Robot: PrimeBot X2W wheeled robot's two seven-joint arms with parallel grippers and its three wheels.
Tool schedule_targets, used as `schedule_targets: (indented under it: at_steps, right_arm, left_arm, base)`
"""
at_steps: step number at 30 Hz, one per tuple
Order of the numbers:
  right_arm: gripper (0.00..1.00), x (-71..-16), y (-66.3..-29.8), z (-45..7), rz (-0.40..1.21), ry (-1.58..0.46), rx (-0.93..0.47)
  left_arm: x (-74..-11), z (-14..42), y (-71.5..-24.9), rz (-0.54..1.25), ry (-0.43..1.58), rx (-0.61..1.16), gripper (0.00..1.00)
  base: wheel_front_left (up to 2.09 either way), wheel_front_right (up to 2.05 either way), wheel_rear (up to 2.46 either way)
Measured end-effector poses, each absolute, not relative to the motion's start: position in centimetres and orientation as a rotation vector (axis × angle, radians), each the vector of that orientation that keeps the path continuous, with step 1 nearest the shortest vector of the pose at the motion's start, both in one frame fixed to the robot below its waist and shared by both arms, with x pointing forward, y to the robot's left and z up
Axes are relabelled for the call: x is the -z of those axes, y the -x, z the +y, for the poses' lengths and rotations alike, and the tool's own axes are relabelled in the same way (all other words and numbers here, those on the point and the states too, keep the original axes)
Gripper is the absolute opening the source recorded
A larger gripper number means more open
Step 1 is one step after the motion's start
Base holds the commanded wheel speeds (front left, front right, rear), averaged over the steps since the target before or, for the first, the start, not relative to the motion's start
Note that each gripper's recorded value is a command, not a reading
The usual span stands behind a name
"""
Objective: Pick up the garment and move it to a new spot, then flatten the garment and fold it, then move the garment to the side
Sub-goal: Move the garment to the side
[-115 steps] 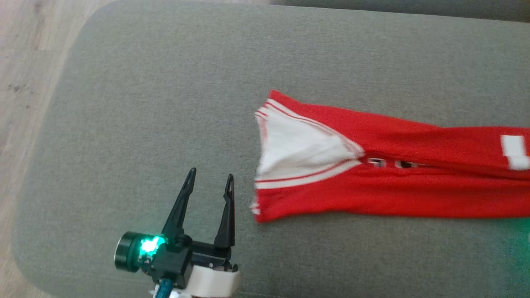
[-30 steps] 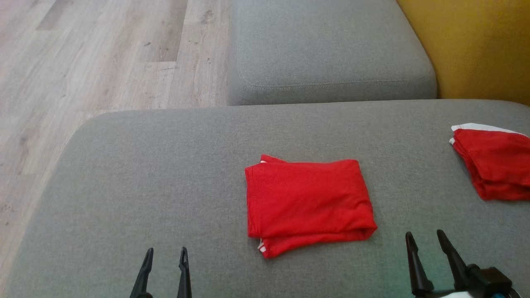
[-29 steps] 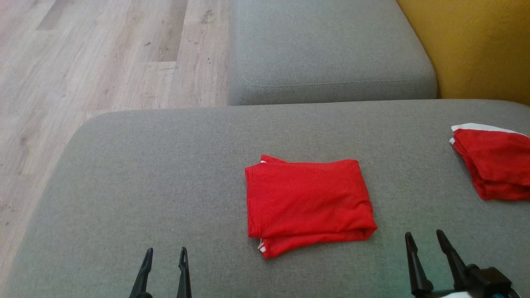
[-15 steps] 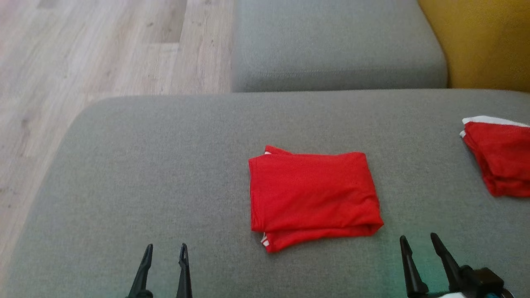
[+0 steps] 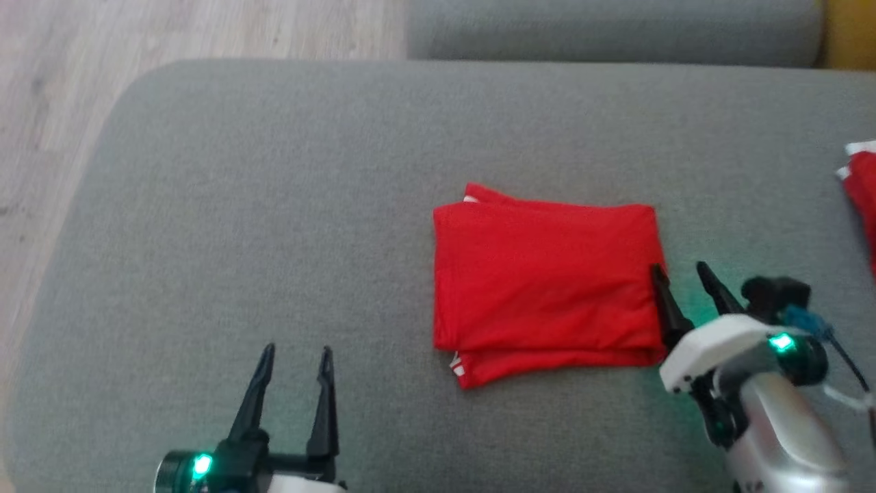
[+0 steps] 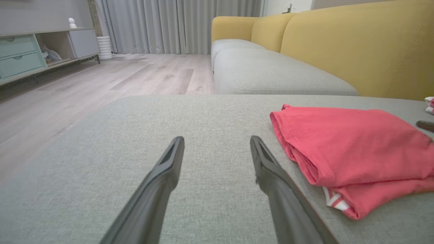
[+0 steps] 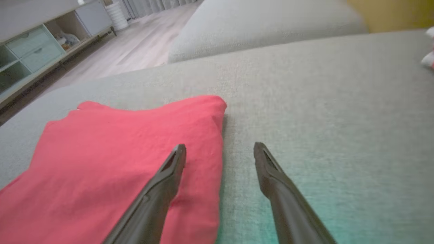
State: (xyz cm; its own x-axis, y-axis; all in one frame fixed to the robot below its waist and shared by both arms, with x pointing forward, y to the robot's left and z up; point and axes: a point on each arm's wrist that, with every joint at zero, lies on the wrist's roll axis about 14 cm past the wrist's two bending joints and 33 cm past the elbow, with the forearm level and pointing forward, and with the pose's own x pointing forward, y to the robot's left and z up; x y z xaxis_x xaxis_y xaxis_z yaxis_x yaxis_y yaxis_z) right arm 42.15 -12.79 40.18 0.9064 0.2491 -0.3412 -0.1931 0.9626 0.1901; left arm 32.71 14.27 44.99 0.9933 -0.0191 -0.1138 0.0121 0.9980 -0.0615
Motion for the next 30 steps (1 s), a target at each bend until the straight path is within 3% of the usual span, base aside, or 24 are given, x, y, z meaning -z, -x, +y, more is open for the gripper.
schedule_targets:
  at_steps: [3,4,5,6,14,23,30]
  right_arm:
    - [1.00,-37.7,-42.1,-11.4,0.493,-0.159,-0.264]
    - [0.84,-36.9,-41.8,-10.9,0.527,-0.158,-0.278]
    - [0.25,-36.5,-41.7,-10.4,0.539,-0.164,-0.290]
    - [0.00,-36.4,-41.8,-10.2,0.540,-0.166,-0.297]
    - [0.00,-36.8,-43.2,-13.7,0.482,-0.072,-0.267]
    - [0.00,-41.1,-49.3,-28.8,0.388,0.226,-0.052]
    - [0.00,-44.5,-50.4,-40.2,0.377,0.401,0.160]
  left_arm:
    - [-44.8,14.3,-33.1,0.123,0.063,0.011,1.00]
    - [-44.7,14.4,-33.2,0.126,0.064,0.006,1.00]
    - [-44.6,14.5,-33.2,0.129,0.065,0.002,1.00]
    - [-44.5,14.6,-33.3,0.132,0.064,-0.002,1.00]
    - [-44.2,13.8,-34.4,0.140,0.069,0.022,1.00]
    - [-43.5,10.6,-39.5,0.123,0.046,0.144,1.00]
    - [-41.0,7.6,-42.6,0.156,0.056,0.242,1.00]
  base:
    - [0.00,0.00,0.00]
    - [0.00,0.00,0.00]
    - [0.00,0.00,0.00]
    - [0.00,0.00,0.00]
    - [0.00,0.00,0.00]
    - [0.00,0.00,0.00]
    - [0.00,0.00,0.00]
